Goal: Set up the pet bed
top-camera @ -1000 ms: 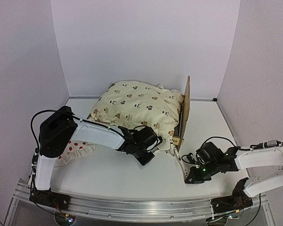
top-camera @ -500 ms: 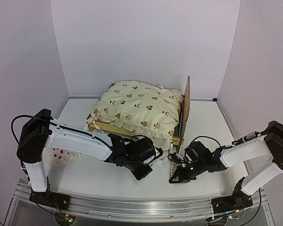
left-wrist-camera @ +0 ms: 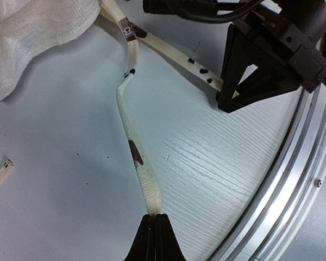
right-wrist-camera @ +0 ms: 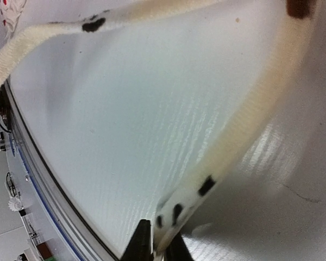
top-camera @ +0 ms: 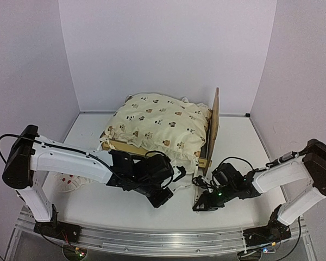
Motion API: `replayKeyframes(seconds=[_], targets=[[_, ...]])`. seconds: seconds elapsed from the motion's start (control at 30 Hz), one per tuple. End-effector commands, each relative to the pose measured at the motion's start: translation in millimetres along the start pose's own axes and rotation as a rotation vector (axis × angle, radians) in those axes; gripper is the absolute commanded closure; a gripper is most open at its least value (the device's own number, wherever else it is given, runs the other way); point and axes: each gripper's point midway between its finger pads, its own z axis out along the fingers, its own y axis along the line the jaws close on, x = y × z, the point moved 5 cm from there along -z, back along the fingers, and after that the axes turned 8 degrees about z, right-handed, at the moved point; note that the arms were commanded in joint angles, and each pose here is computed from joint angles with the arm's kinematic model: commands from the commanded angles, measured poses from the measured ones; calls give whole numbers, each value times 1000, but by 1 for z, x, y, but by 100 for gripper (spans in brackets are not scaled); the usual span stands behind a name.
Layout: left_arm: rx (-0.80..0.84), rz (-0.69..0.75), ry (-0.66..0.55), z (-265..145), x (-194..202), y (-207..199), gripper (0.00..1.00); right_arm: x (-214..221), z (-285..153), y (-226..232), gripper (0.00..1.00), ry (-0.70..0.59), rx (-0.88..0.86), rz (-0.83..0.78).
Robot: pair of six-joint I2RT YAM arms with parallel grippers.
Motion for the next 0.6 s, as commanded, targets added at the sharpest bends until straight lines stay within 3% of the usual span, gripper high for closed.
replayKeyframes(seconds=[0.0, 0.23, 0.57], targets=[[40, -11, -129, -29, -35, -8, 100, 11, -5, -20, 80, 8, 114, 31], [2, -1, -90, -22, -36, -5, 100, 18, -20, -26, 60, -10, 172, 28], [92, 60, -140, -22, -60, -34, 100, 22, -56, -26, 34, -94, 225, -28]])
